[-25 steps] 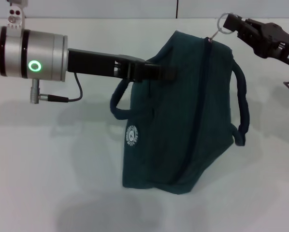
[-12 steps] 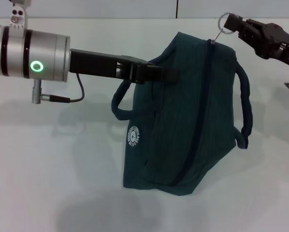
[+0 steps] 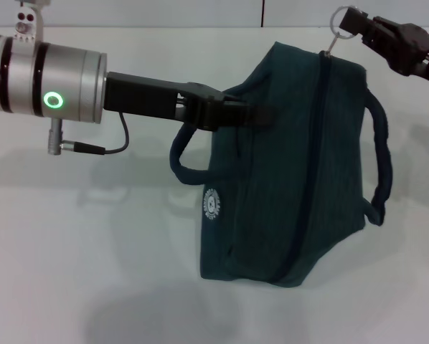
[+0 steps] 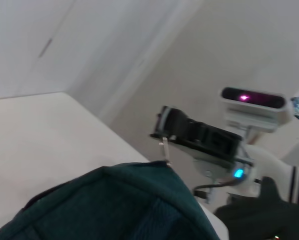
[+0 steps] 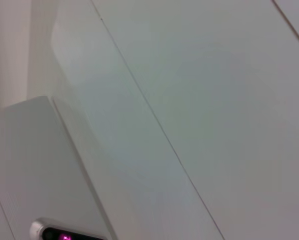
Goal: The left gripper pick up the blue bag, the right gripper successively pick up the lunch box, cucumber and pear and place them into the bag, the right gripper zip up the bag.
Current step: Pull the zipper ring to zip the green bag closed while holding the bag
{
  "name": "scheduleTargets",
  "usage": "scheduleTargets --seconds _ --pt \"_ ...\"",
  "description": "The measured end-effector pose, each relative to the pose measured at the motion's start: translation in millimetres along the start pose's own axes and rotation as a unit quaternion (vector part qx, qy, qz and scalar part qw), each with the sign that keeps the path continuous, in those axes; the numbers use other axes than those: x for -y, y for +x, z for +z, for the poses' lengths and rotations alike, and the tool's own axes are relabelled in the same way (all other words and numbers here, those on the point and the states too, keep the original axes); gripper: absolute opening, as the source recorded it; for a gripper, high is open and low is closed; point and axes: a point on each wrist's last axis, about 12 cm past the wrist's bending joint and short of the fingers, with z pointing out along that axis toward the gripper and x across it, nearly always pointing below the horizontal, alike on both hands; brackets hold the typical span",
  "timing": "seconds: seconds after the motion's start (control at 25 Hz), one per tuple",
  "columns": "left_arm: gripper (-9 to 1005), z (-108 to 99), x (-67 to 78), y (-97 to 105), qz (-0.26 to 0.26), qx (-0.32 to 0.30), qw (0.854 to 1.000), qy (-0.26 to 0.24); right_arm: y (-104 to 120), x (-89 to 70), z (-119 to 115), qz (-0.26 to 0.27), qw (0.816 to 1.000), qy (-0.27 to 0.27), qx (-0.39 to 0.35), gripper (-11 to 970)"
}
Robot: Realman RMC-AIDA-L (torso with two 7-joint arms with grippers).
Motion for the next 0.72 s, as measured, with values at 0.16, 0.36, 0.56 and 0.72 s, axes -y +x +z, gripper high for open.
scheduleTargets --seconds 0.16,0.36,0.56,0.72 --pt "45 3.1 5.3 -0.2 0.016 -0.001 1.0 0.024 -0.3 1.7 -3.0 0.025 1.0 0.004 -0.002 4" --pt "46 8.5 12.1 -0.5 0.034 -0.01 0.998 0.052 0.9 2.7 -7.2 0.073 0.997 0.009 -0.003 4" --pt "46 8.5 16.6 -1.1 0.051 -0.006 0.996 0.072 5.7 3.3 -15.3 0.146 0.989 0.011 0.0 4" --pt "46 8.5 21.1 -1.8 0.066 -0.001 0.994 0.091 11.9 2.3 -18.3 0.184 0.983 0.012 0.001 4"
